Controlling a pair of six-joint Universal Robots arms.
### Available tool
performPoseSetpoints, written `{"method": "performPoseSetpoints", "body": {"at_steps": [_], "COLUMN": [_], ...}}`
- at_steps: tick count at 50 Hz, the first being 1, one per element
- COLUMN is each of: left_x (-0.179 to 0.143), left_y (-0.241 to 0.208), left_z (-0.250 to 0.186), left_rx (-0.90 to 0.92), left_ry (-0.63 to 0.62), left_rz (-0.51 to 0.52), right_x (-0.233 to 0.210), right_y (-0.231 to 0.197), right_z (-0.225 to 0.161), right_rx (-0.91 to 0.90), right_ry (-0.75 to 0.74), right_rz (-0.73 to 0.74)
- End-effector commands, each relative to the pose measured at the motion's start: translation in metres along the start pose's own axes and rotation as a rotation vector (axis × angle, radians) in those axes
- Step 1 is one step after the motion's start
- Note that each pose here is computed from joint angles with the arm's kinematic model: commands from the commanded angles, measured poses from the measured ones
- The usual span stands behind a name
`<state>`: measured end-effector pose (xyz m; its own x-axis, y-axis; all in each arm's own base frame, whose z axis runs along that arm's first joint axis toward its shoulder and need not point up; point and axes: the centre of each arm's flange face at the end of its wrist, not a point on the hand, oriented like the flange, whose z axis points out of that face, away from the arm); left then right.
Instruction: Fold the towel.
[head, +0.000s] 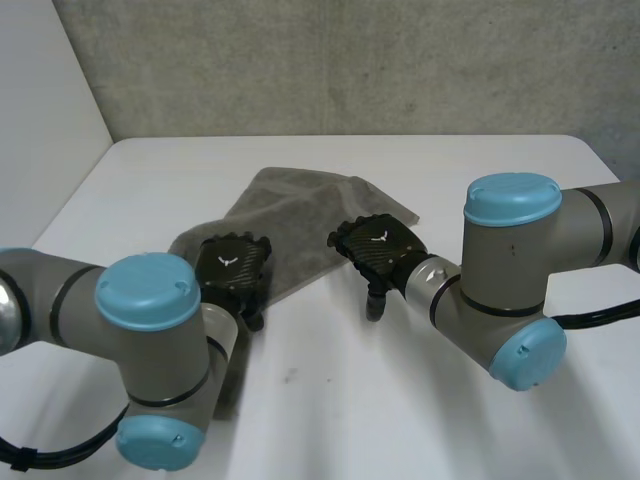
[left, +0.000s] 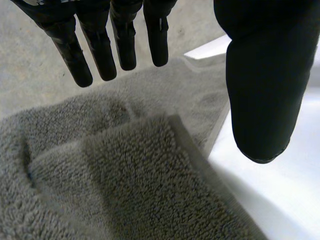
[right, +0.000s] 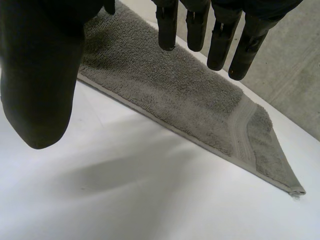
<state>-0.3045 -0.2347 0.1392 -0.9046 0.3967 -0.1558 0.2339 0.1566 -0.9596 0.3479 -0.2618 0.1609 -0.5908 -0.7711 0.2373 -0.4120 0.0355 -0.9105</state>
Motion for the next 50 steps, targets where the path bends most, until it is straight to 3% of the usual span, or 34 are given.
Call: {"method": "performPoseSetpoints", "body": {"at_steps": [1, 25, 32, 40, 50], "left_x": [-0.006, -0.024, -0.041, -0.047, -0.040], "left_y": [0.007, 0.005, -0.015, -0.070, -0.122], "left_z": [0.011, 0.003, 0.005, -0.019, -0.065], "left_rx": [-0.019, -0.085, -0.060, 0.067, 0.187], "left_ry": [-0.095, -0.166, -0.204, -0.208, -0.167], "left_rz": [0.009, 0.028, 0.038, 0.141, 0.125], "right_x": [-0.001, 0.004, 0.006, 0.006, -0.004], "right_y": [0.001, -0.004, -0.005, -0.009, -0.016], "right_z": [-0.002, 0.009, 0.014, 0.017, 0.037], "right_rx": [0.007, 0.041, 0.051, 0.069, 0.111], "right_ry": [-0.003, 0.016, 0.016, -0.008, -0.129], "right_rz": [0.026, 0.018, 0.057, 0.227, 0.536]}}
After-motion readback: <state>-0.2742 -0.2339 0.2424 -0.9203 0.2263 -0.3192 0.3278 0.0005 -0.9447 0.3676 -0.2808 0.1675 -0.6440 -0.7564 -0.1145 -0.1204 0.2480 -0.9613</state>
